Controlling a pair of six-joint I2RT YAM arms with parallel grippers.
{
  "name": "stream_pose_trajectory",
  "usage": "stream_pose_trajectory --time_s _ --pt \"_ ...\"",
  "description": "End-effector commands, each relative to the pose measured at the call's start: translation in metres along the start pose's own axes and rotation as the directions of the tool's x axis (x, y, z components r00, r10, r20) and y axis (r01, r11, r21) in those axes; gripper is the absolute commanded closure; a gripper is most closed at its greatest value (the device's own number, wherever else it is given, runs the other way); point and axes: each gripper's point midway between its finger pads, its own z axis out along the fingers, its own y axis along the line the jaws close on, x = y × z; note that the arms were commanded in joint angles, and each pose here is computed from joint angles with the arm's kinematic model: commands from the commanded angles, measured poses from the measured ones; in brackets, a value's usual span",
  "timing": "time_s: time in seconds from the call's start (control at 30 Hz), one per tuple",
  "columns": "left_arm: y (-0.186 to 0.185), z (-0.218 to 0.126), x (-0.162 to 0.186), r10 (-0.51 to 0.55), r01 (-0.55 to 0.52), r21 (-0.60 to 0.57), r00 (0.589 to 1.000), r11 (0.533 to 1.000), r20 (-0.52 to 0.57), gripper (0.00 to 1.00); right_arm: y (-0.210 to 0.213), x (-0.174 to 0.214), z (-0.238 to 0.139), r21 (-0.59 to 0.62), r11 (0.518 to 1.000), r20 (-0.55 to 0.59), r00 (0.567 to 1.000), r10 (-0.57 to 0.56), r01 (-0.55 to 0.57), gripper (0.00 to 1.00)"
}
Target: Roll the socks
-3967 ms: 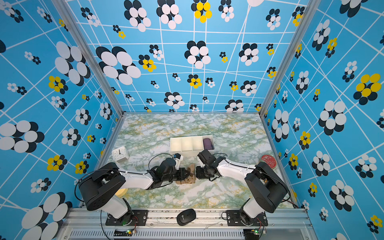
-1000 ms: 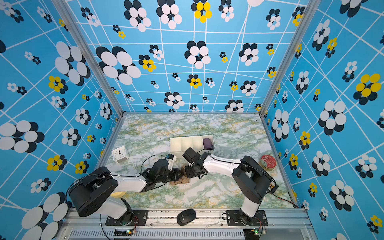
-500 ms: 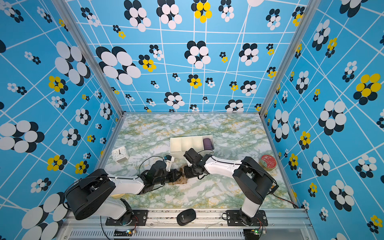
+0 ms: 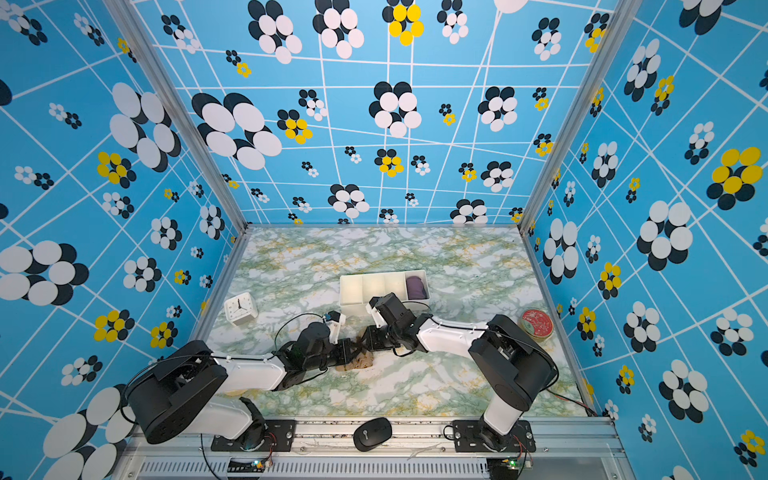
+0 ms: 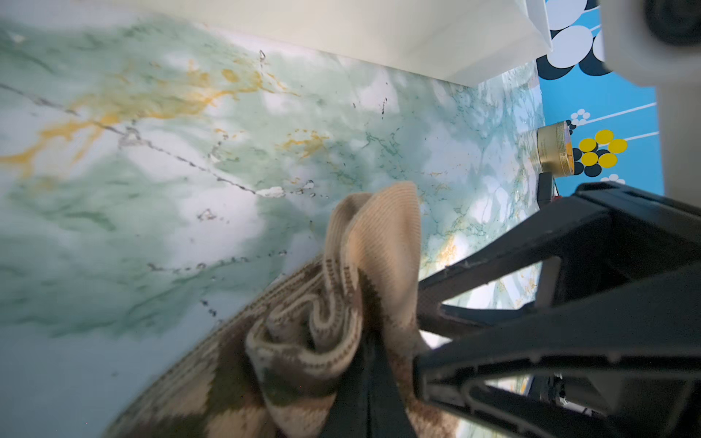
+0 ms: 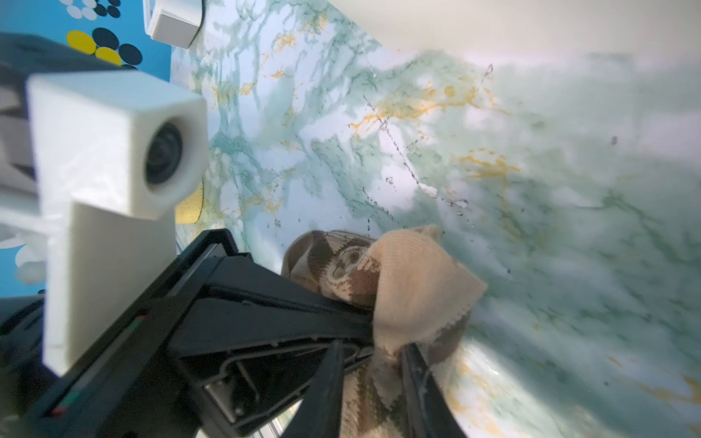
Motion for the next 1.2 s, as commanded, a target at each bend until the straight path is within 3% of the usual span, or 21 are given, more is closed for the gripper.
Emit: stream_pose_trajectory --time_s 0.0,0.3,0.8,1.17 --pt "0.049 -0.004 0.042 -0.076 0.055 -0.163 0.989 0.985 -0.126 1.0 0.021 -0.009 -0.002 -0.101 0.995 0.03 1.0 -0.004 0.007 0.71" --pt "0.055 -0.003 0.046 -0.096 0.075 -0.159 0.988 0.984 -0.124 1.0 -0.007 -0.014 -0.024 -0.024 0.998 0.107 0.993 0.059 -0.057 0.71" --pt "0.056 -0.004 0.044 -0.096 0.077 -0.157 0.988 0.985 -0.119 1.0 -0.033 0.015 -0.003 0.033 0.99 -0.012 0.991 0.134 -0.134 0.64" --pt "0.055 -0.004 0.043 -0.097 0.079 -0.15 0.988 0.986 -0.116 1.0 -0.028 0.025 0.009 -0.019 0.986 -0.042 0.985 0.166 -0.167 0.63"
